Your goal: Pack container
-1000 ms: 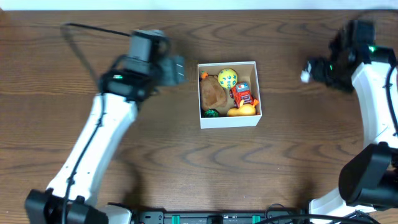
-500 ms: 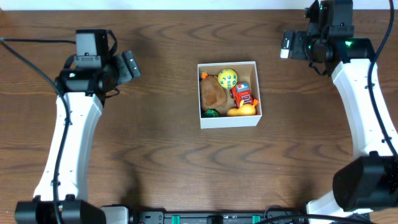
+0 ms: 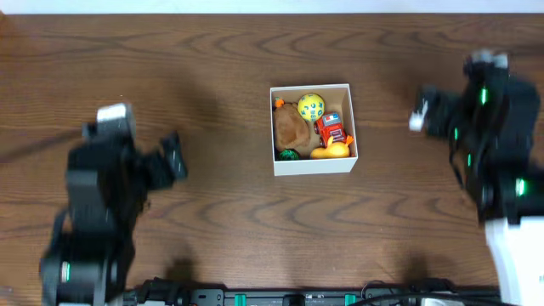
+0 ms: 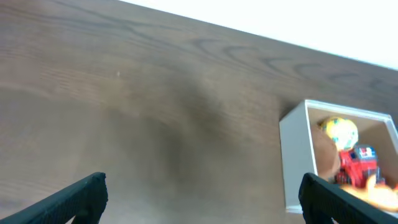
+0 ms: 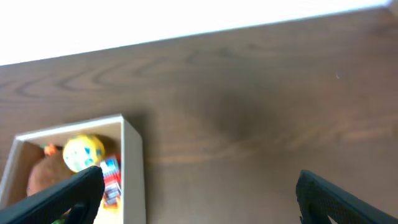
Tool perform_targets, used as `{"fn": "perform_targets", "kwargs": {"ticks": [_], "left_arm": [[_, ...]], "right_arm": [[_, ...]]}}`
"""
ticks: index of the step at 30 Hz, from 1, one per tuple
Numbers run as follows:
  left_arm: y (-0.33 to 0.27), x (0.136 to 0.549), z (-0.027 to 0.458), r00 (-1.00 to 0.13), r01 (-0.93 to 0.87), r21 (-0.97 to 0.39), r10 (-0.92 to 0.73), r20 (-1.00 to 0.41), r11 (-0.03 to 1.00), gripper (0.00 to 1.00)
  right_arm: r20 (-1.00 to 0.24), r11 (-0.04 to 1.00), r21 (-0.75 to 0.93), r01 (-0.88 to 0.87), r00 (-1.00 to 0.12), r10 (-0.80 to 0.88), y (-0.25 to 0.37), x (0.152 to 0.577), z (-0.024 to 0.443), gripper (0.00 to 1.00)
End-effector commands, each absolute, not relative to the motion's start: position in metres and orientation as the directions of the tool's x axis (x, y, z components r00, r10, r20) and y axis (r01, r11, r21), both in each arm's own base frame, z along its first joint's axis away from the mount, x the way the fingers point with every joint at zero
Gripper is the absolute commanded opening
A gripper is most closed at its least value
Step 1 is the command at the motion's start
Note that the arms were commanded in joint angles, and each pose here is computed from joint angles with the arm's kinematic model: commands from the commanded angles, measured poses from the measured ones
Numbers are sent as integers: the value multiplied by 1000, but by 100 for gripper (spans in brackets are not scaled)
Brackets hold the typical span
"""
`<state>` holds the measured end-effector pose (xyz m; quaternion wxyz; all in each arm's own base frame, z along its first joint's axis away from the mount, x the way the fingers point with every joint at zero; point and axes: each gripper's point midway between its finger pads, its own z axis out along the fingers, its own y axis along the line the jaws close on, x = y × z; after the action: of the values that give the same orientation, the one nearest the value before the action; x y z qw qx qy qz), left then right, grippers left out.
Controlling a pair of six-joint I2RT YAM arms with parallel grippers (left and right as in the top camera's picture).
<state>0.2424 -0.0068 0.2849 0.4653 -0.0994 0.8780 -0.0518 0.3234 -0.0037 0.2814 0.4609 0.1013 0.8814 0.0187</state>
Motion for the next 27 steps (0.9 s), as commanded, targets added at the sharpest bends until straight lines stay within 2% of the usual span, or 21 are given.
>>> {"fn": "perform_targets", "kwargs": {"ticks": [1, 5, 9, 15, 27], "left_arm": [[-5, 207, 276, -525, -106, -166, -197, -828, 980, 98], [-2, 173, 260, -523, -105, -167, -198, -829, 980, 98], [-1, 155, 240, -563, -114, -159, -195, -803, 981, 98], [-1, 163, 251, -517, -106, -172, -202, -832, 979, 98], [-1, 161, 247, -533, -110, -169, -201, -822, 980, 98]], "right_arm": [[-812, 962, 153, 225, -526, 253, -13, 285, 258, 99], [-834, 958, 143, 248, -491, 252, -20, 251, 231, 99], [-844, 956, 141, 259, -474, 253, -23, 237, 215, 99], [-837, 956, 137, 260, -486, 252, -23, 233, 208, 99], [-837, 956, 137, 260, -486, 252, -23, 233, 208, 99]]}}
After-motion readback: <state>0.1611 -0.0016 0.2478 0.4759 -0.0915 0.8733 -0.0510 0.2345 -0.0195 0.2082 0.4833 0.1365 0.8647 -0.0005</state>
